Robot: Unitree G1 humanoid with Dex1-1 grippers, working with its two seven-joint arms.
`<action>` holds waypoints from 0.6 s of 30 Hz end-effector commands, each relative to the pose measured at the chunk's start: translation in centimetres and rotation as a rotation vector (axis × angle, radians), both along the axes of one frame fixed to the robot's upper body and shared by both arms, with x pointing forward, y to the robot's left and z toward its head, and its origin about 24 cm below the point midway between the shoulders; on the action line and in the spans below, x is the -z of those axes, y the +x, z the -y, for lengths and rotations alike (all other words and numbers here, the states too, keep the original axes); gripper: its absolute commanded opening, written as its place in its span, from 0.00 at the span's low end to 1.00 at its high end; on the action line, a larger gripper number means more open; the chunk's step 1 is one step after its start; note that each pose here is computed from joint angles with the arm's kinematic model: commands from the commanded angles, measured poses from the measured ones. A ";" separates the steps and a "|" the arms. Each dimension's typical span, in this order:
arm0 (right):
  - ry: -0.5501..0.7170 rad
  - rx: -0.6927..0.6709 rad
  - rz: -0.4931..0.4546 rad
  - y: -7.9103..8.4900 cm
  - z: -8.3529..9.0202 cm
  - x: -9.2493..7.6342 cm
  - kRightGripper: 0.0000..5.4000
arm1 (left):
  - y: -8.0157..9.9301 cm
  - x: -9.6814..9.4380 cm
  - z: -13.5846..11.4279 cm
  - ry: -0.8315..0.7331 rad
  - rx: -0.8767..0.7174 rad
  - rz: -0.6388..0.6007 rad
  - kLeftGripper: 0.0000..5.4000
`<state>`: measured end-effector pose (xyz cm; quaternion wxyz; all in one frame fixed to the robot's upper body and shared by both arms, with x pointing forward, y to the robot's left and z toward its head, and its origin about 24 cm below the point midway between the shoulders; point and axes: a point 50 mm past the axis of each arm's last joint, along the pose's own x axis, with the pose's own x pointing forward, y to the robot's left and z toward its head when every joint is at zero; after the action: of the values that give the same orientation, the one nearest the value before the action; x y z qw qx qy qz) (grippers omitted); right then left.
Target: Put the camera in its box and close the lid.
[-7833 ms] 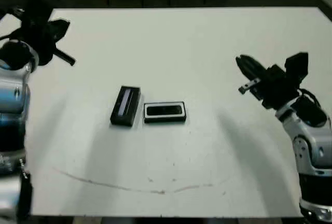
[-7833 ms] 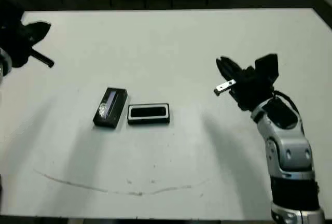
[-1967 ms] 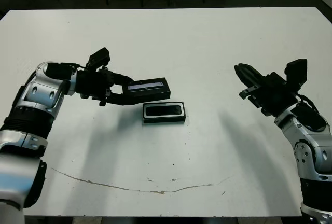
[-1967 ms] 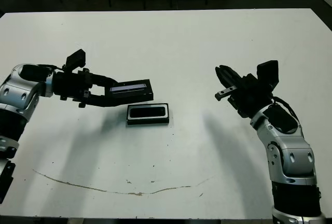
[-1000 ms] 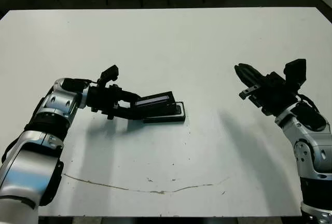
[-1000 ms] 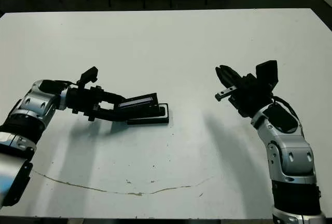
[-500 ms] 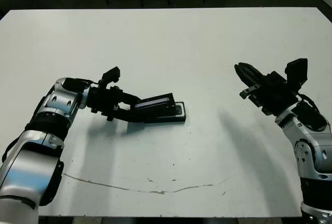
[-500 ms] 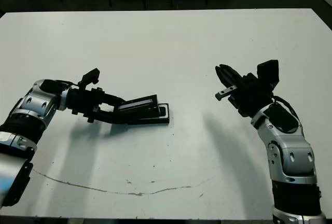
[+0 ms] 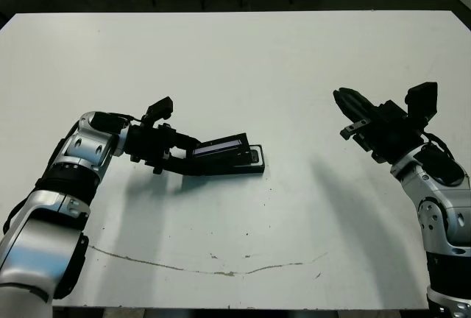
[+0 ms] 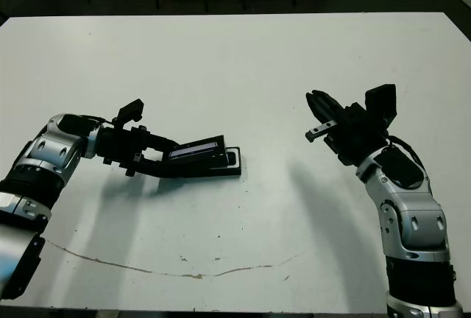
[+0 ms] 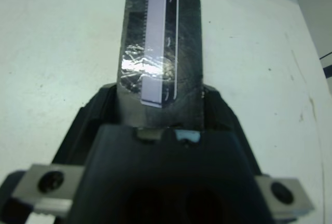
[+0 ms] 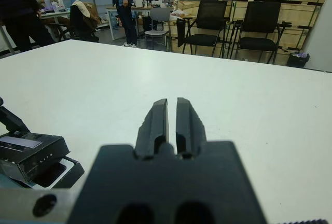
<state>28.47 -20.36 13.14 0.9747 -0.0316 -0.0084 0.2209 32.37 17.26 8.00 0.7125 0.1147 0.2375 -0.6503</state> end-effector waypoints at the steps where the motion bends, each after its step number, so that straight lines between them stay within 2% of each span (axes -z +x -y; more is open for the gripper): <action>1: -0.002 0.010 -0.034 -0.2 0.1 0.5 0.00 | -1.6 2.3 0.7 0.030 0.056 -0.083 0.50; 8: -0.003 0.016 -0.038 -0.2 0.1 0.4 0.00 | -1.8 2.7 0.9 0.023 0.051 -0.123 0.50; 15: -0.014 0.013 -0.026 -0.2 0.1 0.4 0.00 | -1.3 3.1 1.8 0.010 0.043 -0.085 0.50; 18: -0.032 0.014 -0.017 -0.2 0.2 0.3 0.00 | -1.0 3.4 2.3 0.001 0.037 -0.111 0.50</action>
<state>28.41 -20.27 13.27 0.9751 -0.0369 -0.0069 0.2187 32.56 16.44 7.19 0.7179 0.1083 0.2340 -0.6466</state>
